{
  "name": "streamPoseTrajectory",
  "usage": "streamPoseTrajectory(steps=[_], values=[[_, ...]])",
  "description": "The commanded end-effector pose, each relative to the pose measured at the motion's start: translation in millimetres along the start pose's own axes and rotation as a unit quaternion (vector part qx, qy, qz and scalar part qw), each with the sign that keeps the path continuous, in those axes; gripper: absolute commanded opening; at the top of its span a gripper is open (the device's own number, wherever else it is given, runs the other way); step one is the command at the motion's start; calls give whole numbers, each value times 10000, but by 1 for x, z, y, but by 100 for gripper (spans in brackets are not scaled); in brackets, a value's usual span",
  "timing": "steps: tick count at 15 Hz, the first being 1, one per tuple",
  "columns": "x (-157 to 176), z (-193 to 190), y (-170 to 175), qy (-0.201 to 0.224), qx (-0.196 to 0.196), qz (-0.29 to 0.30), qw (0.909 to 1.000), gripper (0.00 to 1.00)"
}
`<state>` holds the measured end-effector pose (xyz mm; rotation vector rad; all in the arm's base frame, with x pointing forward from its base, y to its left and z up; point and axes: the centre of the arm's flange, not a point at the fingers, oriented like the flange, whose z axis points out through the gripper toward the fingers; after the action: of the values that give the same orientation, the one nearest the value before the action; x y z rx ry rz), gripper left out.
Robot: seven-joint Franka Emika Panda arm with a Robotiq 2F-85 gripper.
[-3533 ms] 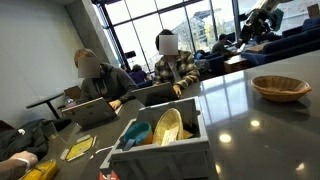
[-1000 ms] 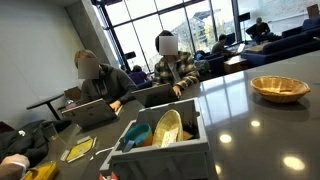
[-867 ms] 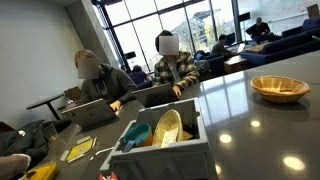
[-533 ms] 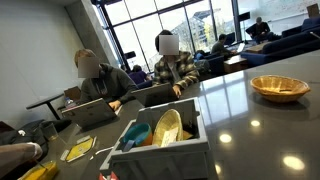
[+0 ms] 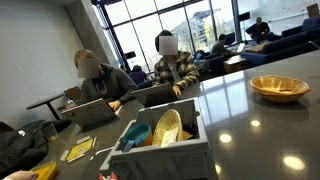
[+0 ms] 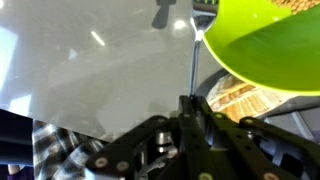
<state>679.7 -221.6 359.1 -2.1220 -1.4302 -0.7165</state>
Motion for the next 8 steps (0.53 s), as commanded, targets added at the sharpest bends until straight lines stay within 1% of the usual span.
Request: streamPoseTrajectory(steps=[1,4,6,8], values=[[9,10,-17,-465,-709,-518,9950,3],[33,2,-25,-804,-1278,-949,9840,3],[57,2,-30,-1095,-1640,-1253,9723,3],[84,-2,-36,-1371,-1972,-1576,9579,3]])
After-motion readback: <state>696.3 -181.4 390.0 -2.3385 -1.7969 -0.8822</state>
